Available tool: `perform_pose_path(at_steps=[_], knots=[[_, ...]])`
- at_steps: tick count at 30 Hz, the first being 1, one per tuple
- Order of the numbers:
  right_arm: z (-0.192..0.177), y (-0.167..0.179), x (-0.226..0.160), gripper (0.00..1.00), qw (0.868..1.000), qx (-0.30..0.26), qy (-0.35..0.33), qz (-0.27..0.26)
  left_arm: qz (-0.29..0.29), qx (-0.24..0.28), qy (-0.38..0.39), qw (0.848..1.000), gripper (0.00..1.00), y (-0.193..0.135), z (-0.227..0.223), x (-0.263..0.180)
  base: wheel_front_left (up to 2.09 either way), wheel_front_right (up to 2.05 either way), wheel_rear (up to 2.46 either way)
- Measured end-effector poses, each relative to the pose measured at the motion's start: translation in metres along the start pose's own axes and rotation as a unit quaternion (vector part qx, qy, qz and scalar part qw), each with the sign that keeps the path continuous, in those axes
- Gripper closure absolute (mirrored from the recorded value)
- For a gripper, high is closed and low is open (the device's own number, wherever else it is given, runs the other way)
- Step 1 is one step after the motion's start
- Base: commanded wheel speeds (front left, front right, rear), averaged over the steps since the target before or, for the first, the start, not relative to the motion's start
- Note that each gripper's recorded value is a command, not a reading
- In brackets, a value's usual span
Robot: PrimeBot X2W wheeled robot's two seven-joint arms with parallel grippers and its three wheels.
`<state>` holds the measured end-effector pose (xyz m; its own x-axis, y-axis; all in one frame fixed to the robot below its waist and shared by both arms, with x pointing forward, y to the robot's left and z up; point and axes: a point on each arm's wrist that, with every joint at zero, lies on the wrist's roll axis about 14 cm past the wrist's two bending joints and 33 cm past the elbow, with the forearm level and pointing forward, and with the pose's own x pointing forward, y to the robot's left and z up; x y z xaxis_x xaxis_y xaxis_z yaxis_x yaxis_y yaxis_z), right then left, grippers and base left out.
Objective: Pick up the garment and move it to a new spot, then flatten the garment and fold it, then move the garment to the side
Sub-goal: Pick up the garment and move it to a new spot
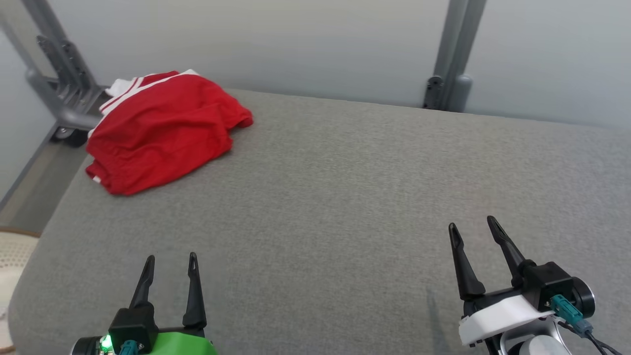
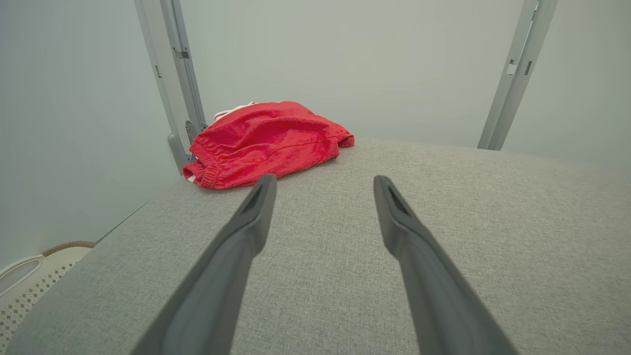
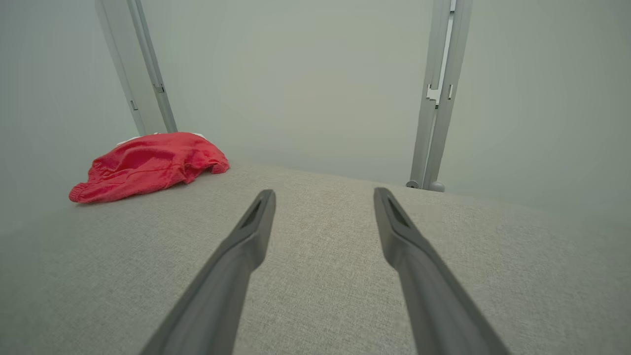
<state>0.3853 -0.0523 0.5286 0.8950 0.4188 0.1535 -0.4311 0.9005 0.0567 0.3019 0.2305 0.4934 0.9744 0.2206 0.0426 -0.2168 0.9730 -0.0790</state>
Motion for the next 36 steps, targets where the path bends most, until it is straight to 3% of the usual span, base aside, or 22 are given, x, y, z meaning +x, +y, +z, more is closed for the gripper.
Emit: perform_pose_path(at_steps=[10,19,27,36], knots=[[-0.010,0.066,0.030,0.00,0.994,0.018,0.008,0.104,0.108,0.005,-0.008,0.994,0.00,0.064,0.007,-0.039,0.00,0.00,0.00],[-0.015,0.103,0.040,0.00,0.987,0.023,0.013,0.160,0.160,0.004,-0.009,0.987,0.00,0.090,0.008,-0.064,0.00,0.00,0.00],[-0.016,0.107,0.054,0.00,0.985,0.014,0.005,0.170,0.163,0.009,0.003,0.987,0.00,0.093,0.004,-0.057,0.00,0.00,0.00],[-0.033,0.080,0.073,0.00,0.990,0.002,0.011,0.140,0.136,0.080,-0.043,0.987,0.00,0.119,0.051,0.016,0.00,0.00,0.00]])
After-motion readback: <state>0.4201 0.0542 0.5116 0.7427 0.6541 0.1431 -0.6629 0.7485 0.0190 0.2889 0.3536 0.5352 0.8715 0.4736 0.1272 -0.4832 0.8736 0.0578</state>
